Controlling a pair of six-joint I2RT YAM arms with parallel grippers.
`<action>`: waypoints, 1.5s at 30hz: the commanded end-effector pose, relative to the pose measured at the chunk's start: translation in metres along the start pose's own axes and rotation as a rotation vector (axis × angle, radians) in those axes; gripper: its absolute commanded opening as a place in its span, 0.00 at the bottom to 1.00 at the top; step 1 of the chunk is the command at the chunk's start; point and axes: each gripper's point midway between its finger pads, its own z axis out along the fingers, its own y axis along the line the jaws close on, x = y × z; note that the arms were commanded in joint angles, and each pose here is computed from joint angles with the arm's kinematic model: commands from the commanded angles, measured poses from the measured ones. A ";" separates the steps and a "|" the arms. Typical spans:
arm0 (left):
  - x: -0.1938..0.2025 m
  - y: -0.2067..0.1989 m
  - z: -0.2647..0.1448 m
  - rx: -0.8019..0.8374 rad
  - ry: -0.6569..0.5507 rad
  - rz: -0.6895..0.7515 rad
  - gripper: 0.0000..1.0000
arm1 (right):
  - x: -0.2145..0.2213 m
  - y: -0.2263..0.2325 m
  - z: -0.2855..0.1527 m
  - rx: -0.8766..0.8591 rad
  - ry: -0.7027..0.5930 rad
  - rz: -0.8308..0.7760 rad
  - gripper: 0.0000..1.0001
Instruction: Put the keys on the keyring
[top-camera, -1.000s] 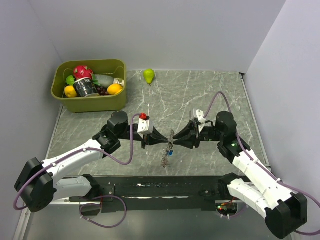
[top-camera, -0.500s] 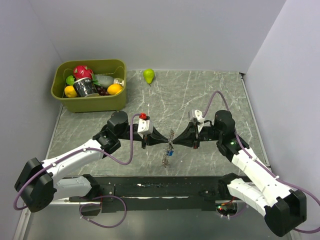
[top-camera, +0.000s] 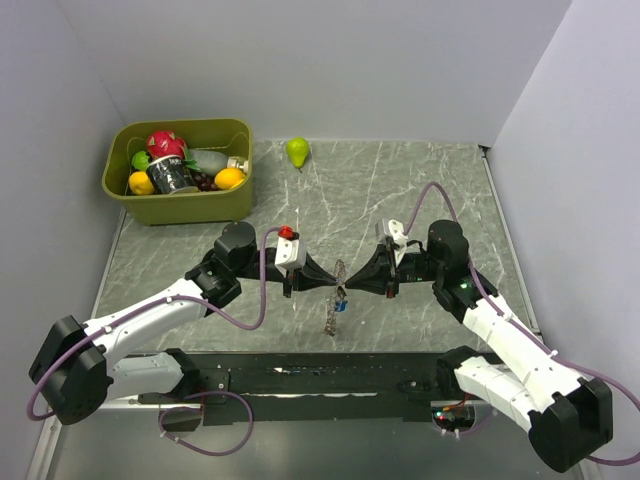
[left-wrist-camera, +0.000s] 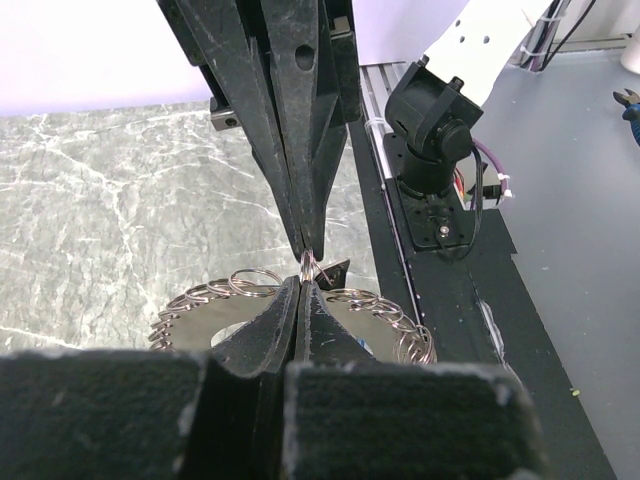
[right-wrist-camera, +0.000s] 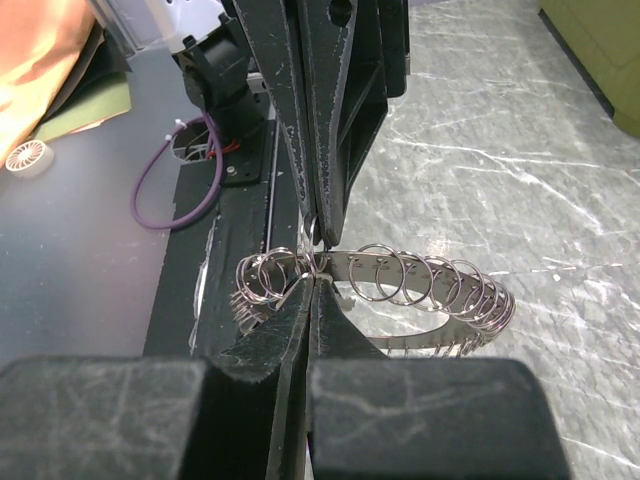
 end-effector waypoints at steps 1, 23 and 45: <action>-0.044 -0.006 -0.001 0.031 -0.106 0.129 0.01 | -0.008 -0.003 0.000 0.006 -0.006 -0.029 0.00; -0.042 -0.012 -0.004 0.048 -0.101 0.132 0.01 | -0.020 0.008 -0.007 0.025 -0.028 -0.076 0.39; -0.042 -0.010 -0.001 0.054 -0.100 0.111 0.01 | -0.030 0.011 0.004 -0.054 -0.069 -0.055 0.34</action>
